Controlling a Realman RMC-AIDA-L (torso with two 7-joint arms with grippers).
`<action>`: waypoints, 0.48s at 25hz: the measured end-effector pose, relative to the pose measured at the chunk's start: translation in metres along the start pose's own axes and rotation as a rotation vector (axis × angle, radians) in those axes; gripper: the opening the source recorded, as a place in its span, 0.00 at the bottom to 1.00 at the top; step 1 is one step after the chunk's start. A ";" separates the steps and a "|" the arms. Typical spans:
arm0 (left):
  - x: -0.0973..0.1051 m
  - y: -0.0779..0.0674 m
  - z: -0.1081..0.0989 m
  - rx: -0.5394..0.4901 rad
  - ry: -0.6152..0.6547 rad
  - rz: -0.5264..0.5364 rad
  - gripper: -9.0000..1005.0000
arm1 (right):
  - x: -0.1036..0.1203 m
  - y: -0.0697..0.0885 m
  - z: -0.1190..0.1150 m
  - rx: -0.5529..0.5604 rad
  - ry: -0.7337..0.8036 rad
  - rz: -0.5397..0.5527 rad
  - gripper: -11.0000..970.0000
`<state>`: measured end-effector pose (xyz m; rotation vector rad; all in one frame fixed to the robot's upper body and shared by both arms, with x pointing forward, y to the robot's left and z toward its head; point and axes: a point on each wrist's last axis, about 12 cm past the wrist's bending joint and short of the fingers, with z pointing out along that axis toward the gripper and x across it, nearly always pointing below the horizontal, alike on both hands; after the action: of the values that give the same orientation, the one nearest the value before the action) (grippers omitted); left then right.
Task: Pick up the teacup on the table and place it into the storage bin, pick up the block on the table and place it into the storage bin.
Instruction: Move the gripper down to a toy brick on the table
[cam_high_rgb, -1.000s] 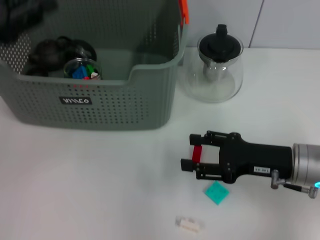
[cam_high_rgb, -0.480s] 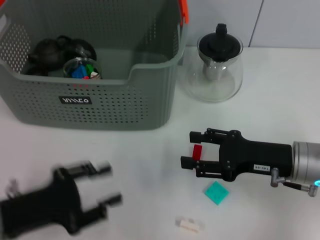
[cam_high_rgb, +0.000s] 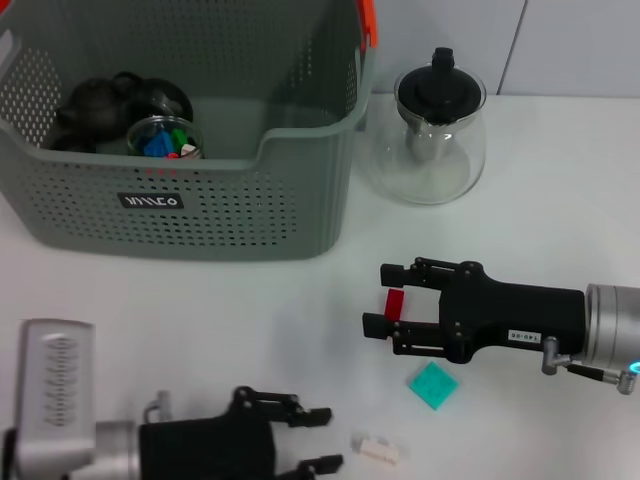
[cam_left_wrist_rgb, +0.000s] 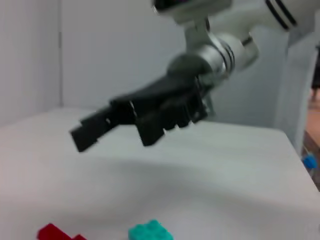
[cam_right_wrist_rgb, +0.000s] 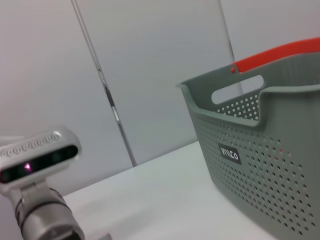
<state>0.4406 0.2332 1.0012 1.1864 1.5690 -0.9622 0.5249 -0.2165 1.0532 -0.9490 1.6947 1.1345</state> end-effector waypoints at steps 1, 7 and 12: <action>0.000 0.001 0.004 0.007 0.010 0.007 0.41 | 0.000 0.000 0.000 0.001 0.000 0.000 0.82; 0.002 0.005 0.024 0.026 0.050 0.026 0.42 | -0.001 -0.001 0.001 0.004 0.001 -0.002 0.82; 0.004 0.008 0.036 0.007 0.076 0.045 0.42 | 0.000 -0.001 0.000 0.006 0.002 0.002 0.82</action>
<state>0.4555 0.2022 0.9872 1.2714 1.5930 -0.9038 0.5254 -0.2166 1.0525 -0.9444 1.7001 1.1298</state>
